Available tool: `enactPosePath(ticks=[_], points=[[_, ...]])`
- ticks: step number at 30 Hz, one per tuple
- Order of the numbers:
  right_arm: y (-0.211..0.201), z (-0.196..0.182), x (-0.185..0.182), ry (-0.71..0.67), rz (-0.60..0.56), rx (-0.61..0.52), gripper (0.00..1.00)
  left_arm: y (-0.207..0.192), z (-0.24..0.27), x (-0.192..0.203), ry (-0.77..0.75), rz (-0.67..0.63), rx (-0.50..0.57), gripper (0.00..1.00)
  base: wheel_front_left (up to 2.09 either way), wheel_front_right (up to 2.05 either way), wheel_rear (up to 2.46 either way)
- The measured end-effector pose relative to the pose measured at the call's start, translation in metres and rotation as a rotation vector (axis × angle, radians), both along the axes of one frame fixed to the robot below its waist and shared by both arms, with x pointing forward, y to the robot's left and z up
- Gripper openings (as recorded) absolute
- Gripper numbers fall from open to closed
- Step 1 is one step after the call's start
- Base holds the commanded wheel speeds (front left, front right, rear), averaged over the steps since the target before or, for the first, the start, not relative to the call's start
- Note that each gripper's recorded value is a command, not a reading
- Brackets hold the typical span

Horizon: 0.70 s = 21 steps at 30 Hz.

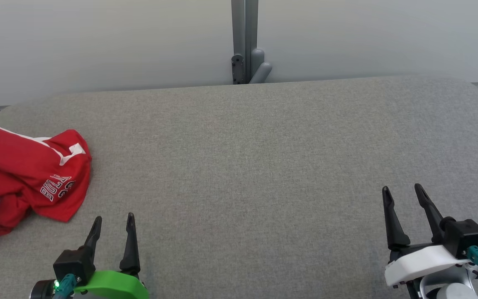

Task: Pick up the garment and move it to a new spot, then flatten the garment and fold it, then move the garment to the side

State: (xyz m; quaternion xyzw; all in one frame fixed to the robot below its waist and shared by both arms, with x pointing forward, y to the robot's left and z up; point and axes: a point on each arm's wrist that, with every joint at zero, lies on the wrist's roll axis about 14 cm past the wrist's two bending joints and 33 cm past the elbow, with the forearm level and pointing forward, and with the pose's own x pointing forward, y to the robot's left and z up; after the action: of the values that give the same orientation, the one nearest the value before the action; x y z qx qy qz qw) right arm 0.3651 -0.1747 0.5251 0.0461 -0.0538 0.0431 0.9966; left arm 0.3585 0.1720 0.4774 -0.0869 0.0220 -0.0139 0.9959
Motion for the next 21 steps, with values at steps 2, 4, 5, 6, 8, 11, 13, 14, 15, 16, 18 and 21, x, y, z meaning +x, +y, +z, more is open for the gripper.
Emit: enactPosePath(ticks=[2,4,5,6,8,11,13,14,15,16,18,21], points=[[0.0002,0.0006,-0.0001,-0.006,0.000,-0.013,1.00,-0.0002,0.0002,-0.0003,-0.003,-0.002,0.014,1.00,0.00,0.00,0.00],[0.0006,0.0000,-0.0006,-0.006,0.002,-0.028,1.00,-0.0003,0.0005,-0.0007,-0.007,-0.004,0.027,1.00,0.00,0.00,0.00],[0.0008,-0.0009,-0.0012,-0.004,0.003,-0.035,1.00,0.0000,0.0000,-0.0011,-0.007,-0.003,0.028,1.00,0.00,0.00,0.00],[0.0008,-0.0014,-0.0019,-0.004,0.003,-0.041,1.00,0.0005,-0.0013,-0.0018,-0.003,-0.001,0.027,1.00,0.00,0.00,0.00],[0.0013,-0.0019,-0.0024,-0.005,0.005,-0.055,1.00,0.0008,-0.0056,-0.0040,0.008,0.000,0.031,1.00,0.00,0.00,0.00],[0.0018,-0.0017,-0.0025,-0.009,0.008,-0.078,1.00,-0.0002,-0.0065,-0.0047,0.007,-0.006,0.046,1.00,0.00,0.00,0.00],[0.0022,-0.0016,-0.0026,-0.013,0.009,-0.090,1.00,-0.0011,-0.0066,-0.0047,0.005,-0.010,0.056,1.00,0.00,0.00,0.00],[0.0024,-0.0016,-0.0027,-0.014,0.010,-0.096,1.00,-0.0013,-0.0063,-0.0047,0.002,-0.012,0.063,1.00,0.00,0.00,0.00],[0.0027,-0.0018,-0.0027,-0.014,0.011,-0.103,1.00,-0.0018,-0.0063,-0.0047,0.001,-0.015,0.070,1.00,0.00,0.00,0.00],[0.0031,-0.0017,-0.0028,-0.016,0.012,-0.109,1.00,-0.0024,-0.0063,-0.0048,-0.001,-0.018,0.076,1.00,0.00,0.00,0.00],[0.0037,-0.0021,-0.0033,-0.017,0.015,-0.124,1.00,-0.0036,-0.0062,-0.0050,-0.002,-0.025,0.088,1.00,0.00,0.00,0.00],[0.0051,-0.0012,-0.0034,-0.024,0.019,-0.142,1.00,-0.0044,-0.0054,-0.0052,-0.009,-0.030,0.105,1.00,0.00,0.00,0.00]])
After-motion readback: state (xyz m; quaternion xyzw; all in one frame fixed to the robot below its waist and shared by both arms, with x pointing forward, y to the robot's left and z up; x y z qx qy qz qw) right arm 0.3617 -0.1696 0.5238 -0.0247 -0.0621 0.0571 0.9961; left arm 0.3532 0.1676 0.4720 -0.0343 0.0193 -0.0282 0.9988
